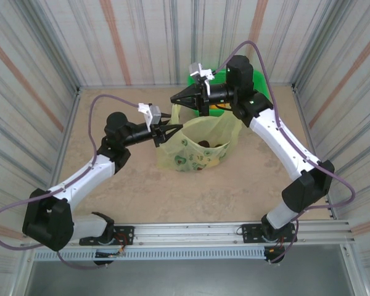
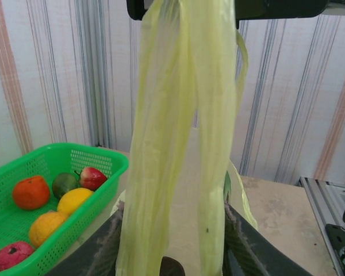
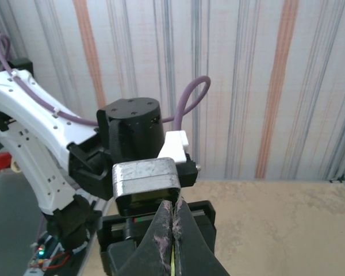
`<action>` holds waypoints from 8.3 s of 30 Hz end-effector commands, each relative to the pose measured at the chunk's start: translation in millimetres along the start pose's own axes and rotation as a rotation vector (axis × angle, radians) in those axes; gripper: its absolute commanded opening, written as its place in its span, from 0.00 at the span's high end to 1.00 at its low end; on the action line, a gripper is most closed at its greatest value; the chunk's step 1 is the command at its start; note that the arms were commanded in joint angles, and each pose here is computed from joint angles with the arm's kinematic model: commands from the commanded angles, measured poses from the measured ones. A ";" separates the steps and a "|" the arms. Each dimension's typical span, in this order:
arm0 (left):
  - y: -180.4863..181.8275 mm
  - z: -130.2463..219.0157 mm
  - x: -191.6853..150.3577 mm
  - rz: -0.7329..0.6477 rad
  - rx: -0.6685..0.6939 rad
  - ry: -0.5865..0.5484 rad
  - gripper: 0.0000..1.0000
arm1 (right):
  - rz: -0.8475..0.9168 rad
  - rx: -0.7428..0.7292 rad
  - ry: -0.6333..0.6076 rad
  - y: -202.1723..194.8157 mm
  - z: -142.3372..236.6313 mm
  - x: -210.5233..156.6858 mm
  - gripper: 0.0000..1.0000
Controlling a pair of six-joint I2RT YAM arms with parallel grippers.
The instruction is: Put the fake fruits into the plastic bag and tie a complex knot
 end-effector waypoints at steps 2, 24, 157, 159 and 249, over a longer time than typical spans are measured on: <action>-0.7 -12.7 -1.3 -0.017 0.021 -0.019 0.62 | 0.059 -0.041 -0.050 10.1 3.7 14.5 1.00; -4.6 10.5 -20.8 -0.062 0.200 0.027 1.00 | 0.055 -0.272 -0.103 9.5 45.7 -11.2 1.00; 17.5 -22.6 11.0 0.249 -0.010 0.312 1.00 | 0.277 -0.544 0.413 -8.7 42.8 -103.2 1.00; 14.9 -23.4 11.8 0.244 -0.032 0.304 1.00 | 0.273 -0.521 0.444 -11.0 39.4 -103.6 1.00; 18.8 -18.8 14.6 0.329 -0.112 0.155 1.00 | 0.661 -1.036 0.262 23.1 6.0 -143.8 0.69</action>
Point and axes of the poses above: each hand's point on the last joint's axis, 136 mm out from that joint toward the fingers, its own z axis back along the fingers, its own y axis along the line the jaws close on, x = y × z, the point moved 9 cm from there along z, back along the fingers, and after that the axes turned 5 degrees about -z, right-handed, at the moved point
